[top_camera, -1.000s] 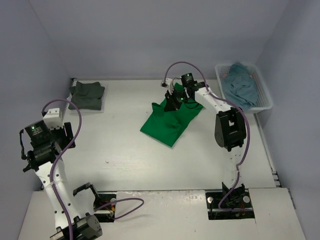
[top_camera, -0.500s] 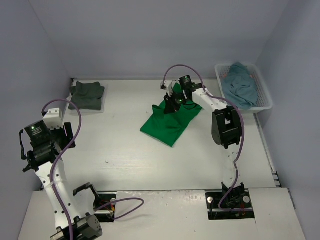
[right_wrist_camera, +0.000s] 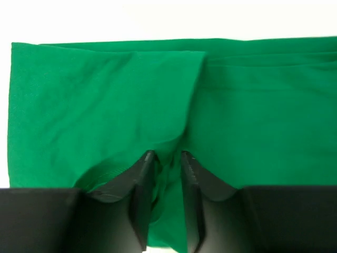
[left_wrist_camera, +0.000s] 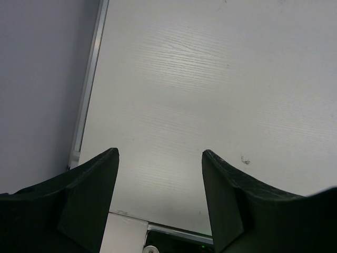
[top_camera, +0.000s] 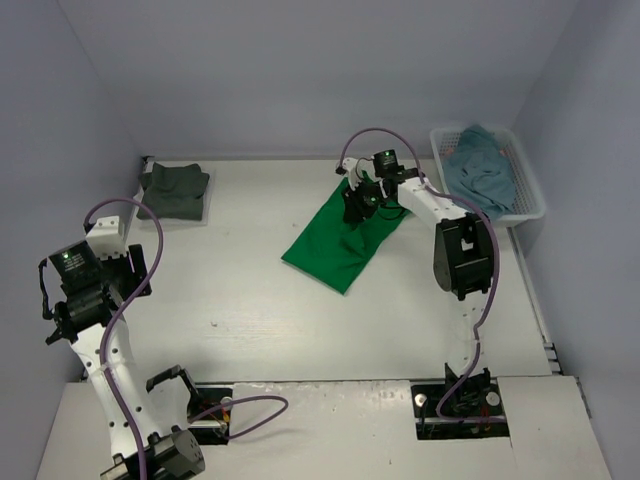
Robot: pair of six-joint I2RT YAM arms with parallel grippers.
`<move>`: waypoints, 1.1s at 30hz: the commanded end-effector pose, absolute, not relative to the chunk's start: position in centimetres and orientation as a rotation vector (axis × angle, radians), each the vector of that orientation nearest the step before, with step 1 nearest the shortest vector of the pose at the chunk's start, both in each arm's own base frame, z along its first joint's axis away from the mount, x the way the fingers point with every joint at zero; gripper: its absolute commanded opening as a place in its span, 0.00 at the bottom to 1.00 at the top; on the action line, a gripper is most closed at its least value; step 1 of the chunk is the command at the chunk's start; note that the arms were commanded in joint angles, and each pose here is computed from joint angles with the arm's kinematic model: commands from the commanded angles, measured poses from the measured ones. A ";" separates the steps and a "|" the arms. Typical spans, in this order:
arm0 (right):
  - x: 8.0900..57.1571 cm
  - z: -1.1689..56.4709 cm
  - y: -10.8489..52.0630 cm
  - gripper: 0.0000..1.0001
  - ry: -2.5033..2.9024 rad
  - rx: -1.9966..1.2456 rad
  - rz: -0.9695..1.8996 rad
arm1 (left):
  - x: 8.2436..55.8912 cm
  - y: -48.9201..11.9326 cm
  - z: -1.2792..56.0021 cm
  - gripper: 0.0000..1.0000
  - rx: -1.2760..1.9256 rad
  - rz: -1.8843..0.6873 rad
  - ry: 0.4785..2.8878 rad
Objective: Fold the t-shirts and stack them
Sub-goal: Fold the tshirt
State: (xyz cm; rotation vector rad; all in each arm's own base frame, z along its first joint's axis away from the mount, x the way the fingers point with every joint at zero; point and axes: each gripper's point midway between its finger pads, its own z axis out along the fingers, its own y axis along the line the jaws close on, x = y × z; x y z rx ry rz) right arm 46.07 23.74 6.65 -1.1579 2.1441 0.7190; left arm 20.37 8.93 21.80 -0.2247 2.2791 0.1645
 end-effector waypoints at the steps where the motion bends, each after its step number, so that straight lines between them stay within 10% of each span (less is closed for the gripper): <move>1: 48.1 12.9 22.4 0.25 2.013 -1.117 0.580 | 21.3 9.2 23.4 0.59 -0.220 0.168 2.212; 4: 48.3 13.2 22.0 0.37 2.013 -1.095 0.590 | 21.2 9.2 23.4 0.59 -0.227 0.164 2.212; 17: 47.9 15.8 21.5 0.35 1.993 -1.088 0.453 | 21.1 9.2 23.4 0.59 -0.235 0.155 2.204; 33: 32.1 7.7 32.9 0.51 2.046 -1.571 0.116 | 21.3 8.9 23.2 0.59 -0.221 0.129 2.219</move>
